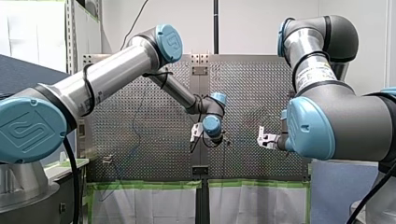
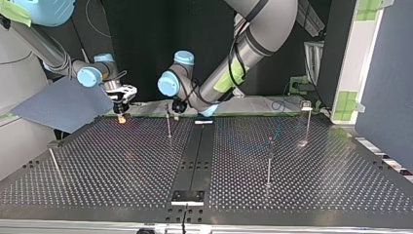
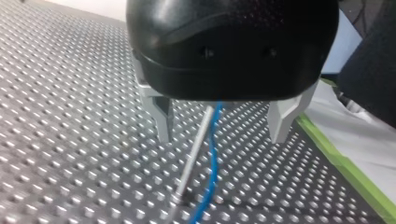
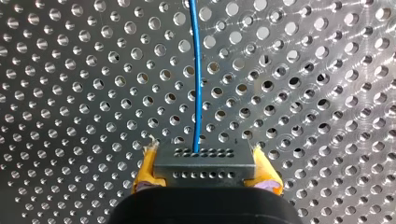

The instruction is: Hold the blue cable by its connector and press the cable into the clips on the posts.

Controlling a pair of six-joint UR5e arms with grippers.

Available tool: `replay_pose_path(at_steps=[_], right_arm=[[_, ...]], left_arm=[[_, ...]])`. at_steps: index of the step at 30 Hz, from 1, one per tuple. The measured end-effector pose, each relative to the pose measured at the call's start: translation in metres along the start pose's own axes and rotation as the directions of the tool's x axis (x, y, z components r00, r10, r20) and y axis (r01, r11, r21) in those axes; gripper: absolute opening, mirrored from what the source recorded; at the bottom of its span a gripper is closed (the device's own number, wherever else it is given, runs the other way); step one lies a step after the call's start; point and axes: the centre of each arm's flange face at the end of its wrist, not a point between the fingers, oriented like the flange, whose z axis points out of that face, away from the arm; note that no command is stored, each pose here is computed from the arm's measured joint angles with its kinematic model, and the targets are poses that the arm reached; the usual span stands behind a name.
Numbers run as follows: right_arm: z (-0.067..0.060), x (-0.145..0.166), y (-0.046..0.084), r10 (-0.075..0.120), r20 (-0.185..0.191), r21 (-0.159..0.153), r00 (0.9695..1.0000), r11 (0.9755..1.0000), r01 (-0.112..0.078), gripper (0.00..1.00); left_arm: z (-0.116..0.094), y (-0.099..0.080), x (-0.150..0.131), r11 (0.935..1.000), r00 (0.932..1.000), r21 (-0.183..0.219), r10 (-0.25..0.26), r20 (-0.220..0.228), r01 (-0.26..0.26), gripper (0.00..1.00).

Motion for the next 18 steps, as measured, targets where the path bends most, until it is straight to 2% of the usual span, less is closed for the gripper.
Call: replay_pose_path(at_steps=[4,10,18], right_arm=[[0.000,0.000,0.001,0.001,0.001,0.000,1.0000,1.0000,-0.001,0.00],[0.000,0.000,0.001,0.002,0.004,0.000,1.0000,1.0000,-0.002,0.00],[-0.001,0.000,0.001,0.006,0.006,-0.001,1.0000,1.0000,-0.006,0.00]], left_arm=[[-0.011,0.001,-0.010,0.9999,0.9995,-0.002,-0.013,0.027,0.014,1.00],[-0.028,-0.006,-0.016,0.9995,0.9979,0.022,-0.024,0.061,0.022,1.00],[-0.043,-0.012,0.012,0.9988,0.9996,0.047,-0.016,0.023,0.014,1.00]])
